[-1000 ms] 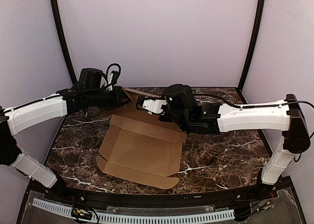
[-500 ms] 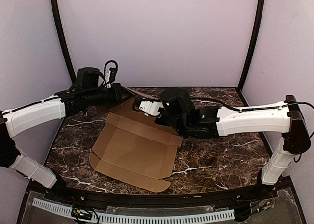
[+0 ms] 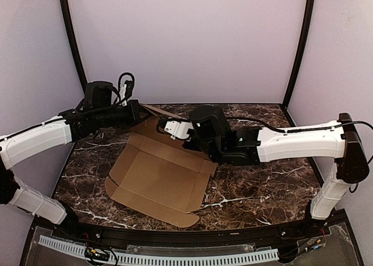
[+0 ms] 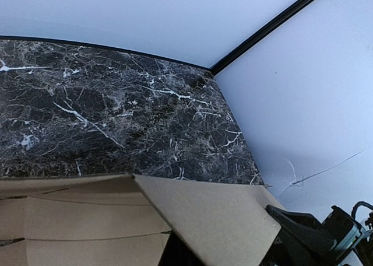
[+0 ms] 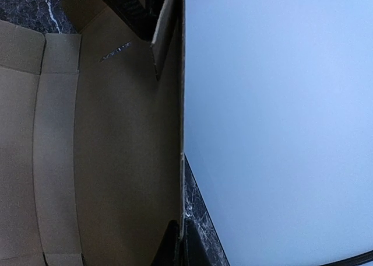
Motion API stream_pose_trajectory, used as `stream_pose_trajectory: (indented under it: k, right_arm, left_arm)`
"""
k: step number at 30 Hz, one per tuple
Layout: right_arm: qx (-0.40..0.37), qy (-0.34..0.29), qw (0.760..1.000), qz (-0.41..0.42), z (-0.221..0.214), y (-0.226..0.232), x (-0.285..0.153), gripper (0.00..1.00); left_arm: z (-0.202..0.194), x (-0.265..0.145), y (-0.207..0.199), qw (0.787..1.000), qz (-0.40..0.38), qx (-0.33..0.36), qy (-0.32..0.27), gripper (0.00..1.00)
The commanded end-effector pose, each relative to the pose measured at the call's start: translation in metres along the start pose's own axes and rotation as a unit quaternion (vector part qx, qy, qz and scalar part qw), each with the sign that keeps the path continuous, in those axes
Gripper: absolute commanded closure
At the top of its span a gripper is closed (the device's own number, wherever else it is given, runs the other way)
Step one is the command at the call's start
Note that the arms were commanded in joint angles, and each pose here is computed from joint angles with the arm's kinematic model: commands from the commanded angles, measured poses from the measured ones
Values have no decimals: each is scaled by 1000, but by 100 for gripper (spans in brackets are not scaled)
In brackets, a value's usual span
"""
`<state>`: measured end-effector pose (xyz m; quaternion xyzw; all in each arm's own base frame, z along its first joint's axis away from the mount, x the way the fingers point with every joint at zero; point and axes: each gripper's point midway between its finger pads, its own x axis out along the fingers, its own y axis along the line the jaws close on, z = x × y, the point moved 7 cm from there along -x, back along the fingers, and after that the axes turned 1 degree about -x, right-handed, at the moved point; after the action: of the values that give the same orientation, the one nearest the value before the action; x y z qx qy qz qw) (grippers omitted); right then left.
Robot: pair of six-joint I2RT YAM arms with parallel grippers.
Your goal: Fold the paper box
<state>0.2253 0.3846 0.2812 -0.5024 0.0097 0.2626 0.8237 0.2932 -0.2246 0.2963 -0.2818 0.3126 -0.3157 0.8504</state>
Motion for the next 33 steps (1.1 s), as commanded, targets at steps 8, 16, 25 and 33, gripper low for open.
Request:
stream_pose_trajectory:
  k: [8,16,25,33]
  right_arm:
    - [-9,22,999,49,-25,-4,8,100]
    - [55,17,997,57,-28,-27,2,100]
    - [95,10,994,57,-35,-62,-2,100]
    - [146,-45,985,79,-16,-95,-29,100]
  left_arm:
    - [-16,-57,9,991,96,82,32,99]
    - [-33,-84,23,984,148,90,50,99]
    - [-53,-95,32,984,141,83,63,98]
    - [-61,-91,43,984,150,76,61,95]
